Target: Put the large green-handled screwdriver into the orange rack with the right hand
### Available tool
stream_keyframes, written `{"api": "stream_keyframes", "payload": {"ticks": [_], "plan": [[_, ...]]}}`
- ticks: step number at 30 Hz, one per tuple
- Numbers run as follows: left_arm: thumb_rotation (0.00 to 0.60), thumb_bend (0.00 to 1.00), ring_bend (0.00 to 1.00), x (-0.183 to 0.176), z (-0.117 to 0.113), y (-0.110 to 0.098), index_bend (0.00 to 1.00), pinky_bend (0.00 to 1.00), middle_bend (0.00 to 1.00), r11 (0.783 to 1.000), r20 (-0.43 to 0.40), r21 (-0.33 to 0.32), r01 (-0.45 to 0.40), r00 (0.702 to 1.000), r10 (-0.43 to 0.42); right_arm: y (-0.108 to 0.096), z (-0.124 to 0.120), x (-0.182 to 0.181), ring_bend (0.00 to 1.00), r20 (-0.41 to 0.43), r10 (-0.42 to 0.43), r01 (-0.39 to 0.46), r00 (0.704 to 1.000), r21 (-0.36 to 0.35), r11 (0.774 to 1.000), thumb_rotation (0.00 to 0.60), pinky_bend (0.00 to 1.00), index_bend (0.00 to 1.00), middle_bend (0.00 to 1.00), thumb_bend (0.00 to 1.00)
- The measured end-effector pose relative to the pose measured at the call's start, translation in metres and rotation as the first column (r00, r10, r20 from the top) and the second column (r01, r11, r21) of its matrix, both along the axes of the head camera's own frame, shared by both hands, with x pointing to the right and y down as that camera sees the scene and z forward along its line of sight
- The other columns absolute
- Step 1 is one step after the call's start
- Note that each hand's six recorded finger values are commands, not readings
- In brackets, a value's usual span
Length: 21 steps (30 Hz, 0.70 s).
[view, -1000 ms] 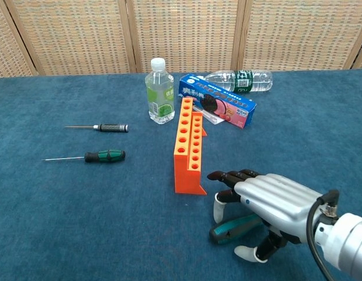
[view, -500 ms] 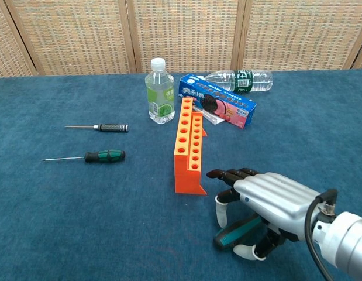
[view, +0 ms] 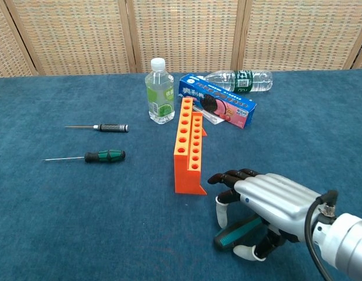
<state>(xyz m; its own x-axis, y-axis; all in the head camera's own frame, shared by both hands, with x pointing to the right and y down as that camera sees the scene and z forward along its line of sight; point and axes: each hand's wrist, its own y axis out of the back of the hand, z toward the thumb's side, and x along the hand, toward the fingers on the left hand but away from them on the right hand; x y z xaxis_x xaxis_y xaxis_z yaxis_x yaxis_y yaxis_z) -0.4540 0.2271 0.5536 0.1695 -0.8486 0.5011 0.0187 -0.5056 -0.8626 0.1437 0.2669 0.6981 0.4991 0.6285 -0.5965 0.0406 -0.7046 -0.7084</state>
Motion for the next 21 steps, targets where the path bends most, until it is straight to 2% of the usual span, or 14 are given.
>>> {"api": "stream_keyframes", "payload": {"ticks": [7, 13, 16, 21], "plan": [[0.6, 0.0, 0.0, 0.0, -0.001, 0.0, 0.0, 0.0, 0.0, 1.0, -0.001, 0.003, 0.0, 1.0, 0.0, -0.011, -0.009, 0.002, 0.0, 0.017, 0.024, -0.025, 1.0, 0.033, 0.999, 0.6, 0.0, 0.62, 0.07, 0.26], [0.6, 0.0, 0.0, 0.0, 0.0, 0.0, 0.0, 0.0, 0.0, 1.0, -0.001, 0.002, 0.0, 1.0, 0.0, -0.032, -0.028, 0.007, 0.0, 0.05, 0.074, -0.078, 0.996, 0.082, 0.994, 0.6, 0.0, 0.62, 0.07, 0.26], [0.6, 0.0, 0.0, 0.0, 0.0, 0.0, 0.0, 0.0, 0.0, 1.0, -0.002, 0.002, 0.001, 1.0, -0.001, -0.047, -0.04, 0.014, 0.0, 0.075, 0.123, -0.132, 0.99, 0.118, 0.984, 0.6, 0.0, 0.62, 0.07, 0.26], [0.6, 0.0, 0.0, 0.0, 0.001, 0.0, 0.0, 0.0, 0.0, 1.0, 0.0, 0.0, 0.001, 1.0, -0.001, -0.078, -0.065, 0.031, 0.0, 0.135, 0.232, -0.254, 0.963, 0.167, 0.953, 0.6, 0.0, 0.63, 0.07, 0.26]]}}
